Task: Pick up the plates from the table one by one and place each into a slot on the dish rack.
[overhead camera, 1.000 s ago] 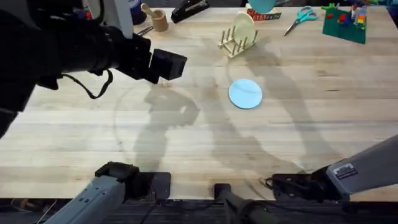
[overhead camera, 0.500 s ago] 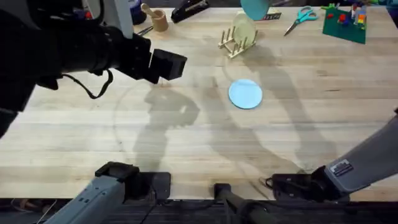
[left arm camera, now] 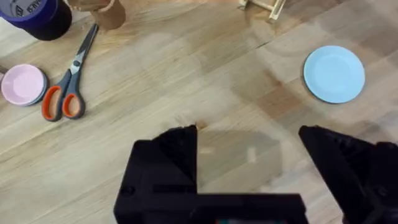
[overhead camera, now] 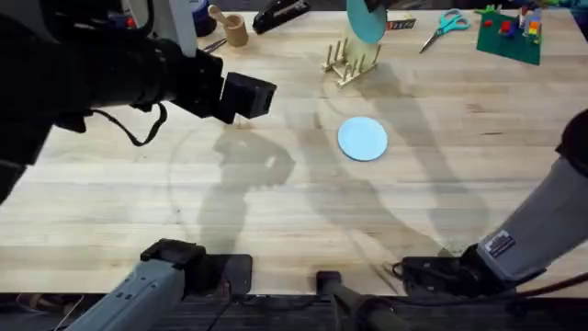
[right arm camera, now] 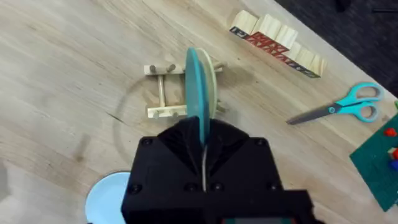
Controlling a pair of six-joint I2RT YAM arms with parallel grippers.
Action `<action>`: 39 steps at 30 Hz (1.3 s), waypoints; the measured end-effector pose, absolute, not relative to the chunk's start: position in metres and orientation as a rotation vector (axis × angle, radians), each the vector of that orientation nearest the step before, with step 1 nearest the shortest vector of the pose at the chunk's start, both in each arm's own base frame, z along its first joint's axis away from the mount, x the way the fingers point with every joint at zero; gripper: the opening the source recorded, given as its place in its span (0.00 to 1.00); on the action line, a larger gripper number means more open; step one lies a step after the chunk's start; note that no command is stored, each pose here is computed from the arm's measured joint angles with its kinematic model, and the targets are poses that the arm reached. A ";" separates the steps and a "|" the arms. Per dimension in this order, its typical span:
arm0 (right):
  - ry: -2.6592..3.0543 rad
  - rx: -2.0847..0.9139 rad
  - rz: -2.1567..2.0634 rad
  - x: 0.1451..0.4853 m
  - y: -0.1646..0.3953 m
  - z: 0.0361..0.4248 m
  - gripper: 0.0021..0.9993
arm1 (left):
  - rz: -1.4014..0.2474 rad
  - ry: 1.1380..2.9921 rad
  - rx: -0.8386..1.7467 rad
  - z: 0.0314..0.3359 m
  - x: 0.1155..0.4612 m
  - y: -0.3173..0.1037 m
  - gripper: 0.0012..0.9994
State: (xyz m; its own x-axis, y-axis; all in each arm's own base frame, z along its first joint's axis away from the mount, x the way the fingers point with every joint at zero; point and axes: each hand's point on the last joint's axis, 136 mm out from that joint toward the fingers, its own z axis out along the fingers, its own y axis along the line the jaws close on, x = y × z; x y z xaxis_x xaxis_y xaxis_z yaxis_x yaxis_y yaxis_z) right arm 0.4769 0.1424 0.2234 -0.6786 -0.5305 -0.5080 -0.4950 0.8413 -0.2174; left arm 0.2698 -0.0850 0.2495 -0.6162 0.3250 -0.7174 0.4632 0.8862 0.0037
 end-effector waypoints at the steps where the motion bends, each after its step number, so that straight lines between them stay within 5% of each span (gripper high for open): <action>1: 2.450 -0.749 -0.082 0.477 0.142 0.222 0.03 | -0.233 2.285 0.563 0.250 0.270 -0.085 0.99; 39: 2.560 -0.794 -0.070 0.486 0.148 0.164 0.03 | -0.234 2.294 0.564 0.248 0.268 -0.085 0.99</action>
State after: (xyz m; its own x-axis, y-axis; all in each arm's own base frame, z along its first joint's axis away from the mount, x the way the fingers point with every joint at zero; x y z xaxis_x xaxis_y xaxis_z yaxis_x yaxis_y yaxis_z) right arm 0.4859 0.1476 0.1643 -0.7298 -0.5474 -0.4094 -0.5241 0.8326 -0.1791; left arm 0.2683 -0.0847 0.2480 -0.6222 0.3261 -0.7117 0.4630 0.8864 0.0013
